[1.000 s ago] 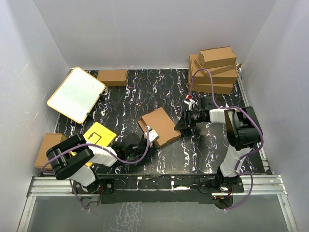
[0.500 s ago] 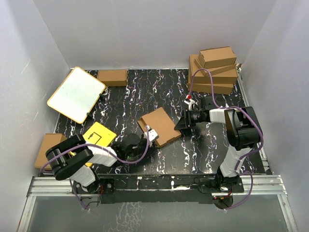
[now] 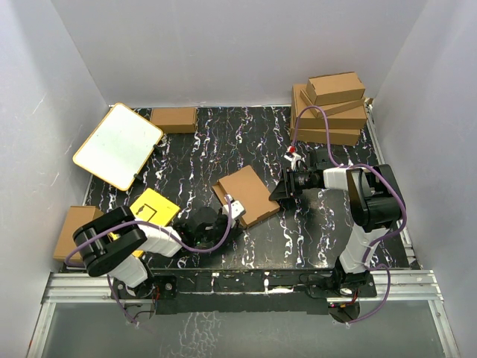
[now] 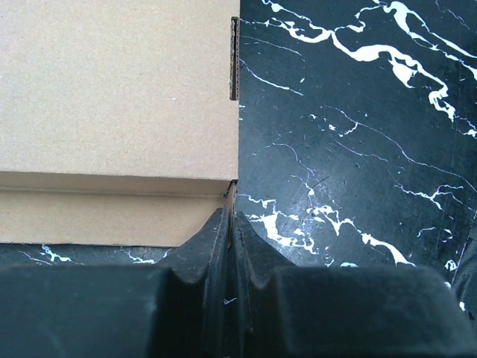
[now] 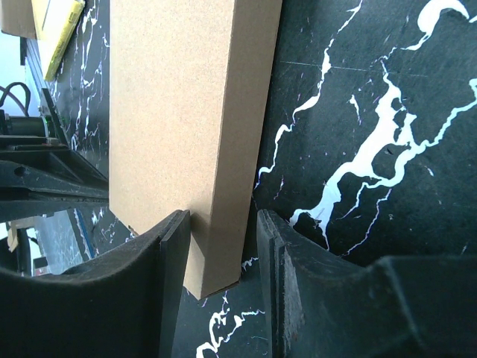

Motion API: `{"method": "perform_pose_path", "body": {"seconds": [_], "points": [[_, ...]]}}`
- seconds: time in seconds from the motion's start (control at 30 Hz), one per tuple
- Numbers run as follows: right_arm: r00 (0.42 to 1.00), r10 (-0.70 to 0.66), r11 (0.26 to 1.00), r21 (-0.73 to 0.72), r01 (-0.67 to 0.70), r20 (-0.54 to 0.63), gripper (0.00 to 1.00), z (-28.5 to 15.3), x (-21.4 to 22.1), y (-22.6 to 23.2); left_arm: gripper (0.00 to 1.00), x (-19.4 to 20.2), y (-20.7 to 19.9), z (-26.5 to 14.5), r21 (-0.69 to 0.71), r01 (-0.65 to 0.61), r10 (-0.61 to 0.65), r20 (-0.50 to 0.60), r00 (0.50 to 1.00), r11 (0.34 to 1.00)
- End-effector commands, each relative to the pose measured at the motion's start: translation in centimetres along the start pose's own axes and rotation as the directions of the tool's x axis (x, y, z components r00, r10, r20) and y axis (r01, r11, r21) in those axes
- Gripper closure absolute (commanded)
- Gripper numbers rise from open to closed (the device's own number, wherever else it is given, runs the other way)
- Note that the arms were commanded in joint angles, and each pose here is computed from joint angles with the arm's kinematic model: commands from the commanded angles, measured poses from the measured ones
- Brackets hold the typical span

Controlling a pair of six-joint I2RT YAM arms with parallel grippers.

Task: Fold the paper box

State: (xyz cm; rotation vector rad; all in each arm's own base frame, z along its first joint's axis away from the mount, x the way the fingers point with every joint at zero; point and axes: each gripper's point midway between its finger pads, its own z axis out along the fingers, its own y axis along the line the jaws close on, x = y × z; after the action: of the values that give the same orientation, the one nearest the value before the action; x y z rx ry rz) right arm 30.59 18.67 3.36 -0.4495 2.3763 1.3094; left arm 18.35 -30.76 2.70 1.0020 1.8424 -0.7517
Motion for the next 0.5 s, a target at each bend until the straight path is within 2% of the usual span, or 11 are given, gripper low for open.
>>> {"method": "perform_pose_path", "body": {"seconds": [0.0, 0.1, 0.47], "points": [[1.000, -0.015, 0.997, 0.076, 0.017, -0.020, 0.55, 0.4, 0.4, -1.9, 0.96, -1.3, 0.0, 0.5, 0.005, 0.003, -0.003, 0.025, 1.000, 1.000], [1.000, -0.017, 0.997, 0.073, 0.018, -0.020, 0.56, 0.4, 0.4, -1.9, 1.00, -1.5, 0.1, 0.6, 0.001, 0.007, -0.007, 0.022, 1.000, 1.000], [0.999, -0.024, 0.998, 0.063, 0.026, -0.027, 0.59, 0.6, 0.5, -1.6, 1.00, -2.5, 0.1, 0.9, -0.006, 0.015, -0.015, 0.003, 1.000, 1.000]]}}
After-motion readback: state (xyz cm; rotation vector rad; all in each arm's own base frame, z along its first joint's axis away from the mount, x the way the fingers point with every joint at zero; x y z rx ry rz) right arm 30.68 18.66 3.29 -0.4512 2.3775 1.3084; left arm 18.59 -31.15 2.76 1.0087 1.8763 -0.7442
